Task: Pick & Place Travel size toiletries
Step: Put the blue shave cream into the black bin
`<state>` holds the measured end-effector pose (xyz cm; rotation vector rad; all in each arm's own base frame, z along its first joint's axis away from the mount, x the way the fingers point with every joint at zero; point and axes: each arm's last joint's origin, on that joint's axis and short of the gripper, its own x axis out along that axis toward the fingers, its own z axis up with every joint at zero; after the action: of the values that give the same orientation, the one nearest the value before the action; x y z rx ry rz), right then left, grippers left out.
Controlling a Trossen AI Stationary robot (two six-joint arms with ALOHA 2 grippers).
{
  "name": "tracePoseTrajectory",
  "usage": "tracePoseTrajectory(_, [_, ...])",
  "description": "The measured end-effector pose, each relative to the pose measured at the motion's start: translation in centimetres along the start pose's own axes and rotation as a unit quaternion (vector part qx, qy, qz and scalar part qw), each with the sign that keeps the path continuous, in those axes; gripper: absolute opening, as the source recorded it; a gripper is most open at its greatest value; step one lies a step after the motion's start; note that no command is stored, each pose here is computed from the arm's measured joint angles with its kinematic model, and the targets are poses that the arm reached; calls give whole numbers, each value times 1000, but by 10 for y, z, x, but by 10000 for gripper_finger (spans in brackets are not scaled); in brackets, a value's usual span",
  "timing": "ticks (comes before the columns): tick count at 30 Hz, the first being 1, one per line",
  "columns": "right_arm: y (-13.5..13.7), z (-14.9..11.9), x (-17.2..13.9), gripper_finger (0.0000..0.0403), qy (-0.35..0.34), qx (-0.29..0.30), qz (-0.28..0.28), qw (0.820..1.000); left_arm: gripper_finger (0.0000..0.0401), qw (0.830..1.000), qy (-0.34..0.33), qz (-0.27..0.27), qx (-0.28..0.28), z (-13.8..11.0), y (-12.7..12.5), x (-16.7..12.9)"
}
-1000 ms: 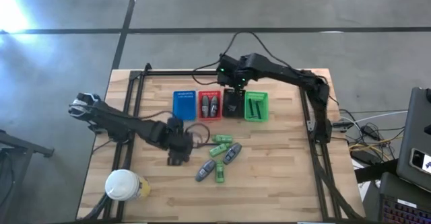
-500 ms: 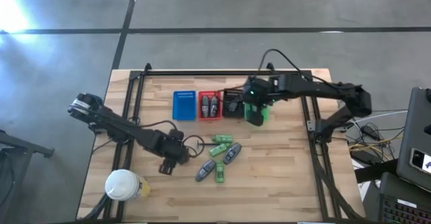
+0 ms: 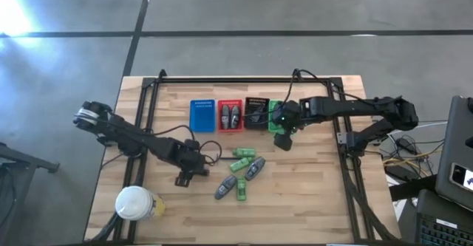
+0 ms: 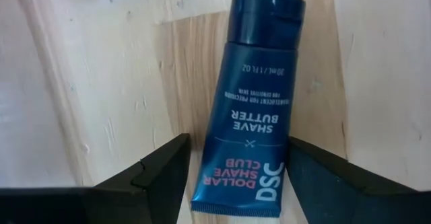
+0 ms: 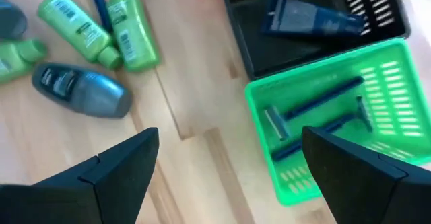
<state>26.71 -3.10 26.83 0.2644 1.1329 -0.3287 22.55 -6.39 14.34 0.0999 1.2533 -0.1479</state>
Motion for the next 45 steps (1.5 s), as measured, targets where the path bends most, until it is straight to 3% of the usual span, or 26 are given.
tracePoseTrajectory(5, [4, 2, 2, 347, -10, 5, 6, 1000, 238, 999, -13, -15, -39, -1, 1, 4])
tracePoseTrajectory(10, [7, 11, -2, 332, -41, 22, 24, 999, 196, 999, -23, -15, -41, 3, 1, 2])
tracePoseTrajectory(14, [13, 19, -5, 328, -62, 49, 100, 992, 156, 998, -49, -17, -39, 15, 0, -2])
tracePoseTrajectory(20, [23, 28, 4, 336, -101, 141, 246, 954, 124, 995, -88, 8, -45, 36, 0, -18])
tracePoseTrajectory(29, [21, 2, 47, 350, -68, 301, 309, 900, 118, 984, -152, 67, -61, 64, 5, -44])
tracePoseTrajectory(35, [26, 0, 61, 354, -99, 353, 357, 859, 117, 974, -185, 91, -91, 75, 18, -52])
tracePoseTrajectory(40, [37, 10, 77, 347, -95, 354, 346, 864, 117, 962, -224, 96, -122, 84, 31, -58])
tracePoseTrajectory(45, [45, 35, 82, 336, -123, 347, 338, 866, 117, 959, -235, 100, -124, 89, 38, -63])
